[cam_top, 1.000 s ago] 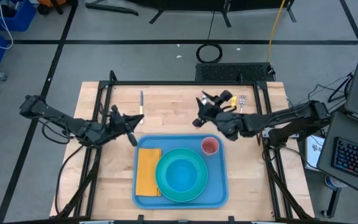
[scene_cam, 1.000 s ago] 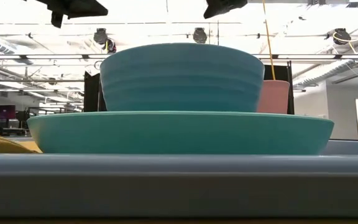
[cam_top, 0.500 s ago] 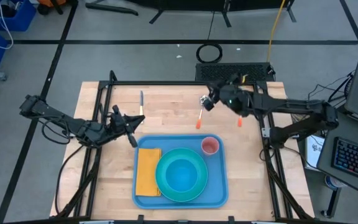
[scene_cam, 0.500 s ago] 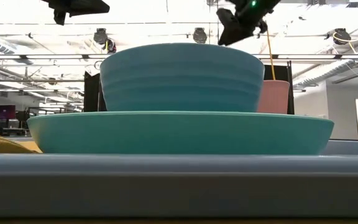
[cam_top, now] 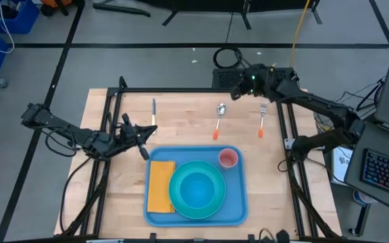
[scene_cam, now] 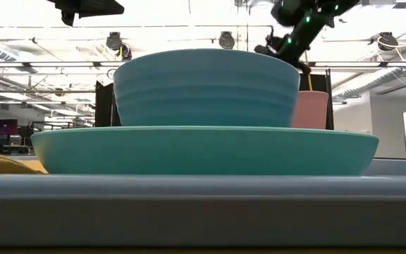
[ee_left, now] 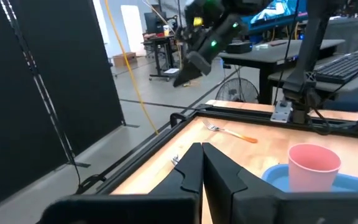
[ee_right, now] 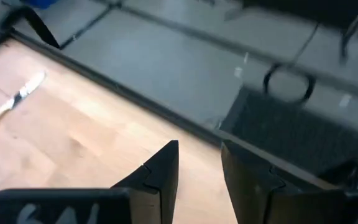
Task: Set up tray
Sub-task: Put the orange fork on top of the yellow napkin
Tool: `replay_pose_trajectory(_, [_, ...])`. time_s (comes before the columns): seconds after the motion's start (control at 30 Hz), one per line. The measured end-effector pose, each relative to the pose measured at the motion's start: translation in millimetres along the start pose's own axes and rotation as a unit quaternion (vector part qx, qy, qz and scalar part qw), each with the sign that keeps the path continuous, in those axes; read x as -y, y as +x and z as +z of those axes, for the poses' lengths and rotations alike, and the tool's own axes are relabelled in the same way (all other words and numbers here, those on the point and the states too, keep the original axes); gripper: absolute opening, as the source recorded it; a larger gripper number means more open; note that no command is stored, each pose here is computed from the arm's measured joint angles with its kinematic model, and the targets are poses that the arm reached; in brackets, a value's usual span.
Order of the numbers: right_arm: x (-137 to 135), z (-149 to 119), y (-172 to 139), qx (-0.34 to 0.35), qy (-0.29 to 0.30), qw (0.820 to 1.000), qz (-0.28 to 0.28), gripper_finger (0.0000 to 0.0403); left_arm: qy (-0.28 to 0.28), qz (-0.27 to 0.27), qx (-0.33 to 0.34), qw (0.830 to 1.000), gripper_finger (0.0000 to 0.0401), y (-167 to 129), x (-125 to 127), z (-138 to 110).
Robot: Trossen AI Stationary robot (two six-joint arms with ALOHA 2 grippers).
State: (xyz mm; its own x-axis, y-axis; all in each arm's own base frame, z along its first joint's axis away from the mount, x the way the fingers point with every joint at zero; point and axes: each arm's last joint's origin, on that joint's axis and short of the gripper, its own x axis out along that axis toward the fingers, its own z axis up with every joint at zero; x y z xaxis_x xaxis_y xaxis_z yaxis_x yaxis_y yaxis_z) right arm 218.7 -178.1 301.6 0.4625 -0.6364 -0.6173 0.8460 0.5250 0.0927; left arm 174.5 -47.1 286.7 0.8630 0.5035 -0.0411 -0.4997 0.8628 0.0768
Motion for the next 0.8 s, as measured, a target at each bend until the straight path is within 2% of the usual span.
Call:
replay_pose_trajectory(0.1, [15,-3,18,-0.040,0.030,0.999,-0.006,0.0111,-0.004,0.013,-0.001,1.000,0.0021,2,-2,0])
replay_pose_trajectory(0.2, [28,-9,36,-0.082,0.030,0.996,-0.019,0.0111,-0.007,0.030,-0.003,1.000,0.0032,3,-4,-1])
replay_pose_trajectory(0.43, [42,-21,68,-0.151,0.048,0.987,0.007,0.0112,0.003,0.050,-0.007,0.999,0.0046,8,-10,-1])
replay_pose_trajectory(0.63, [50,-27,68,-0.184,0.059,0.981,-0.009,0.0112,0.015,0.063,-0.011,0.998,0.0046,11,-13,-2])
replay_pose_trajectory(0.8, [59,-36,61,-0.240,0.077,0.967,-0.034,0.0112,0.022,0.079,-0.013,0.997,0.0047,15,-18,-3])
